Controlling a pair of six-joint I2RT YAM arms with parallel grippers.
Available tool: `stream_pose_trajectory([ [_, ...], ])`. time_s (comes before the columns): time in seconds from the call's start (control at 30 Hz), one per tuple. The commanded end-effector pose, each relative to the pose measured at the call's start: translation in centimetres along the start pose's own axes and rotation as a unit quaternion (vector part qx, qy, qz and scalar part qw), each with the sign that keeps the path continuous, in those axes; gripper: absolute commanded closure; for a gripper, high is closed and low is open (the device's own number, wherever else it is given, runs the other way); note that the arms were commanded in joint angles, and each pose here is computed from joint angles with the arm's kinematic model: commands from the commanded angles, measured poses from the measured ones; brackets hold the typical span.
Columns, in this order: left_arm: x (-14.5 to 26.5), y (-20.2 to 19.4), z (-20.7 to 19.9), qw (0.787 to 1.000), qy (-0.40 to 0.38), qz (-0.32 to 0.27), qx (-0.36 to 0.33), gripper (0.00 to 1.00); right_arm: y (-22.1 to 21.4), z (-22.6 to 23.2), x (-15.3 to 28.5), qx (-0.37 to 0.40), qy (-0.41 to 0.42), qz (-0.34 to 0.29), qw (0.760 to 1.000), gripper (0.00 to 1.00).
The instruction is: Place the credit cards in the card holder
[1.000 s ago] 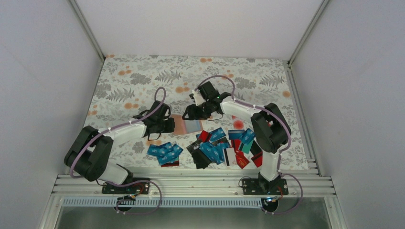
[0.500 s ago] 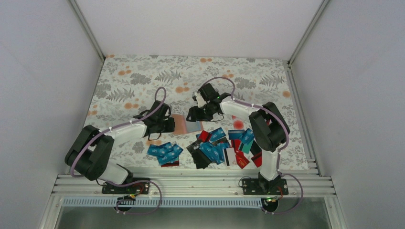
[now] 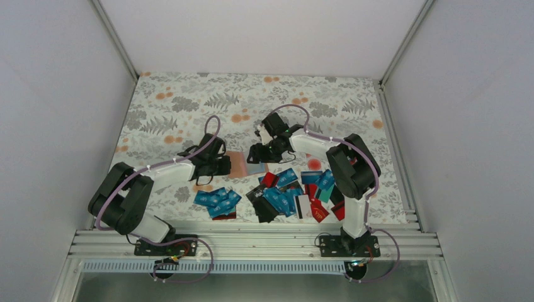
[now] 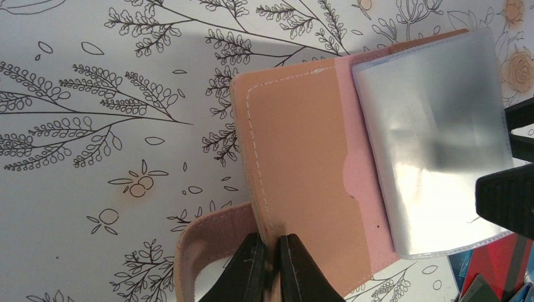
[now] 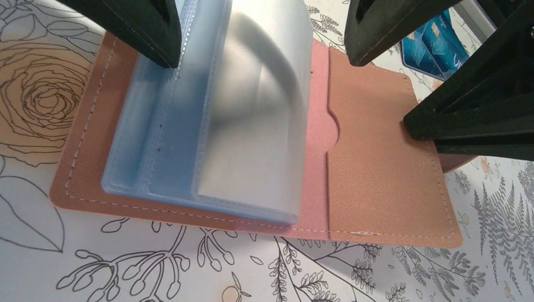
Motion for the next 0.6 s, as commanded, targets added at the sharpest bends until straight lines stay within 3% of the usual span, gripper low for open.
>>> stream_pose_trajectory([
  [0.0,-0.4,-0.1,0.0,1.000,0.001,-0.002,0.000,0.93,-0.2,0.2,0.2,0.000,0.009,0.004,1.000,0.34],
  [0.27,-0.3,0.0,-0.1,1.000,0.000,-0.003,0.000,0.93,-0.1,3.0,1.0,0.029,0.041,-0.001,0.999,0.35],
  [0.57,-0.3,0.0,-0.1,1.000,0.000,-0.003,-0.001,0.93,0.7,2.1,1.8,0.027,-0.026,-0.024,0.999,0.35],
])
Point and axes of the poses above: each gripper's point midway between its finger pads, its own x axis back along the fingers, its own z axis along the line the jaws close on, y = z × x, the point moved 2 cm from there along x, back along the fingers, and after that the axes turned 9 degrees about -x, right-handed, at the moved point
